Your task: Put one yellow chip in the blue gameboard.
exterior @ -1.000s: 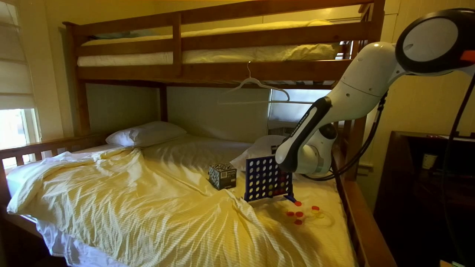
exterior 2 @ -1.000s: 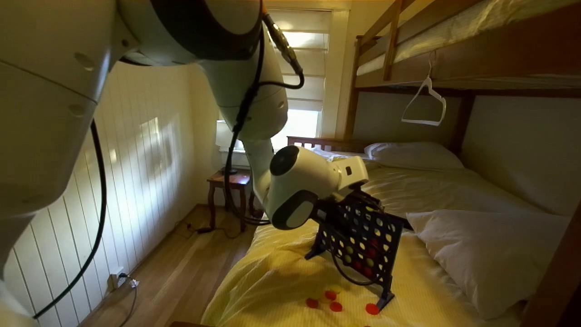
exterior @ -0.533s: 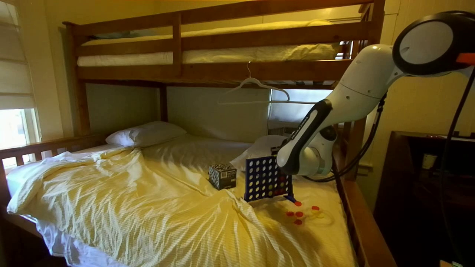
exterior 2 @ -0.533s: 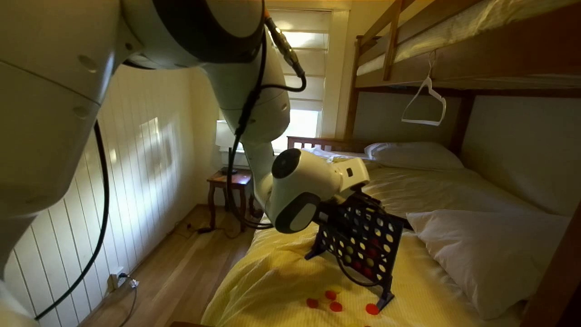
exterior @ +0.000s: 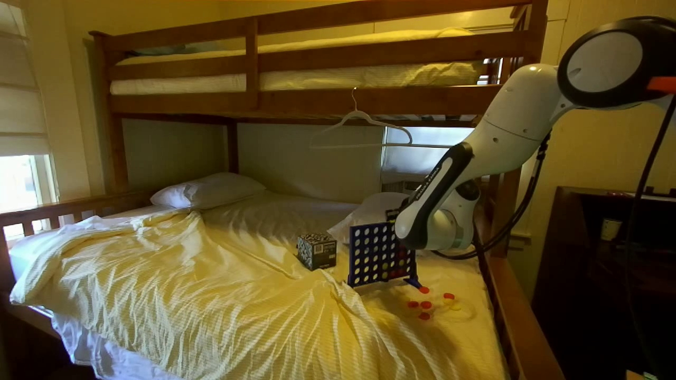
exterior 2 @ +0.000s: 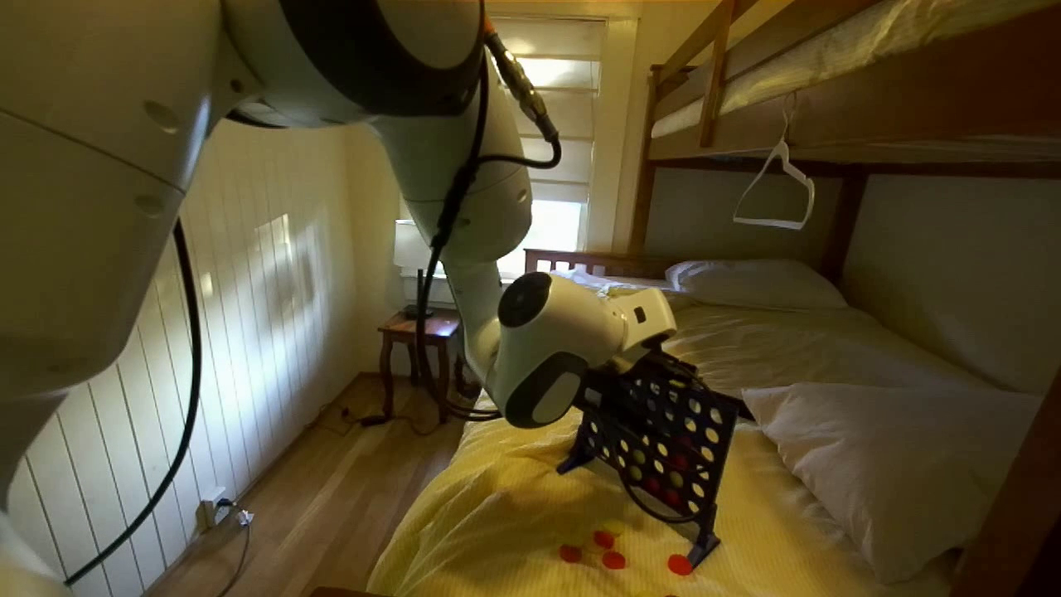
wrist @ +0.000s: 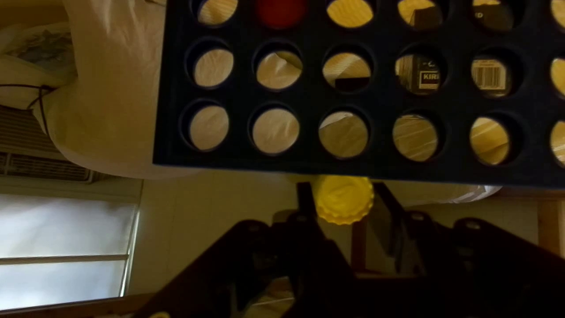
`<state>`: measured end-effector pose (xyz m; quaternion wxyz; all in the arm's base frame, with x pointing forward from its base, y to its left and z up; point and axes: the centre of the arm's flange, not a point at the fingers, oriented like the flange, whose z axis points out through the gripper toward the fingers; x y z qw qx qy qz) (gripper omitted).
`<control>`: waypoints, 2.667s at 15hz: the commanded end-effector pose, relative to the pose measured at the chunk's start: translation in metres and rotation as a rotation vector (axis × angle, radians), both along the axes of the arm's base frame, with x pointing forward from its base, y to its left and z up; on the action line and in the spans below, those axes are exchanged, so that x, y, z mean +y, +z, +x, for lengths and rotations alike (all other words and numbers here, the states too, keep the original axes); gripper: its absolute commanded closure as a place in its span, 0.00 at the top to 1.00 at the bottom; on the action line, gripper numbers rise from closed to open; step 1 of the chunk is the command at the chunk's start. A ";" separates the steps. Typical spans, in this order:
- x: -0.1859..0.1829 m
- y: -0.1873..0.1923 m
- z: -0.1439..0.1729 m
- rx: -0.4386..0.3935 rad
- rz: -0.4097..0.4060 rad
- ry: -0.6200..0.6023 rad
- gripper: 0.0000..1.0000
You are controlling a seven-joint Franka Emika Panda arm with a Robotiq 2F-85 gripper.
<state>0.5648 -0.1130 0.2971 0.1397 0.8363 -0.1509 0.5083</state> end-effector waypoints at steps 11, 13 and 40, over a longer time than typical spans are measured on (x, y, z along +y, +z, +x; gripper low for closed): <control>-0.001 -0.007 0.000 0.006 -0.006 0.019 0.61; -0.001 -0.008 -0.001 0.007 -0.006 0.018 0.73; -0.038 0.064 -0.041 0.126 0.171 -0.053 1.00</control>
